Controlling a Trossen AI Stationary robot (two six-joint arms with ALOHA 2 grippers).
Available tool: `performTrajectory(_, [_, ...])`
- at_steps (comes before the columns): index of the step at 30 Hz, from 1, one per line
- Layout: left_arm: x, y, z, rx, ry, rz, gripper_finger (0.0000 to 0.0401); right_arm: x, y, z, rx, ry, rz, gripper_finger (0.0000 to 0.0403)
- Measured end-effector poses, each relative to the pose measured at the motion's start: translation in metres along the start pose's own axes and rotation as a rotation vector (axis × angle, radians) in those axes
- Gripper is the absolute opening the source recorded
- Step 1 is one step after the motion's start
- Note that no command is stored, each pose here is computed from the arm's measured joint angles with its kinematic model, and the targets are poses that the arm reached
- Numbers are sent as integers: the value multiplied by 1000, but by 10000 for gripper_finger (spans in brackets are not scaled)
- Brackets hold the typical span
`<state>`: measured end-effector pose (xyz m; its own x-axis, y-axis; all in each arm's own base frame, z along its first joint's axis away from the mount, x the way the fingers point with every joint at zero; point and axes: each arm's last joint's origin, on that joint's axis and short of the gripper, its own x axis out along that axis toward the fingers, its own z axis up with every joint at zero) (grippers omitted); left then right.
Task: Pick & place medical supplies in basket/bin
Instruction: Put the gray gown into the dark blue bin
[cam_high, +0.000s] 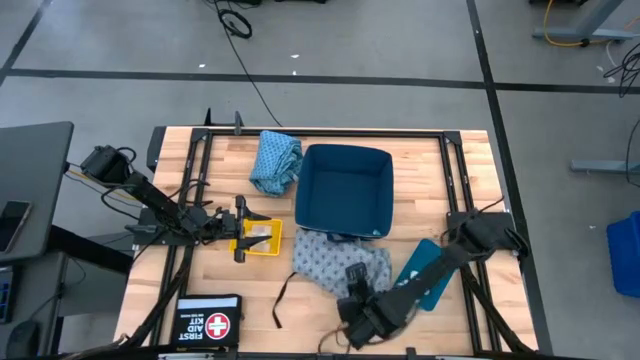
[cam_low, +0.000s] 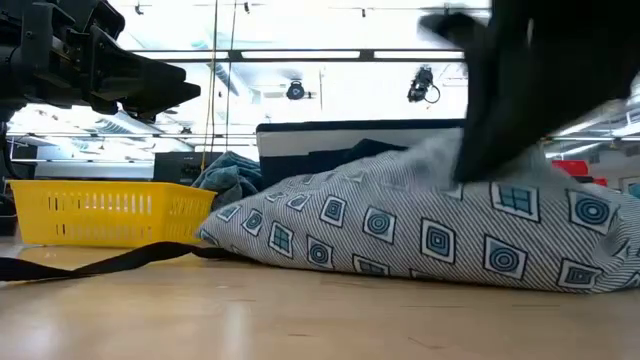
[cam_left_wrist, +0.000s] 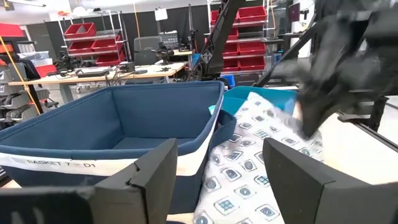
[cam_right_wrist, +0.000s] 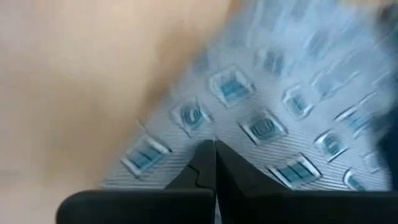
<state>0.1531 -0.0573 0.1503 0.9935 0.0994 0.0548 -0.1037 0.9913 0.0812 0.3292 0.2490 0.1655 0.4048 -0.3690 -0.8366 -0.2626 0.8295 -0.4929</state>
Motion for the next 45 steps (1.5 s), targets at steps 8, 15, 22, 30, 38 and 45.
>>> performTrajectory(8, [0, 0, 0, -7, 4, -2, 224, -43, 25, 6, -99, -124, 76, 20])
performTrajectory(15, [0, 0, -1, -8, 7, -2, 224, -42, 48, 1, -99, -89, 211, 124])
performTrajectory(22, [0, 0, -1, -6, 12, -3, 224, -27, 57, -1, -26, -87, 74, 195])
performTrajectory(30, [0, -1, -1, -6, 12, -11, 224, -16, 58, -9, -95, -25, -44, 188])
performTrajectory(38, [0, -1, -1, -5, 13, -11, 224, -14, 48, -16, -156, 68, -88, 181])
performTrajectory(45, [0, -1, -2, -4, 14, -12, 224, -6, 42, -17, -157, 80, -117, 181])
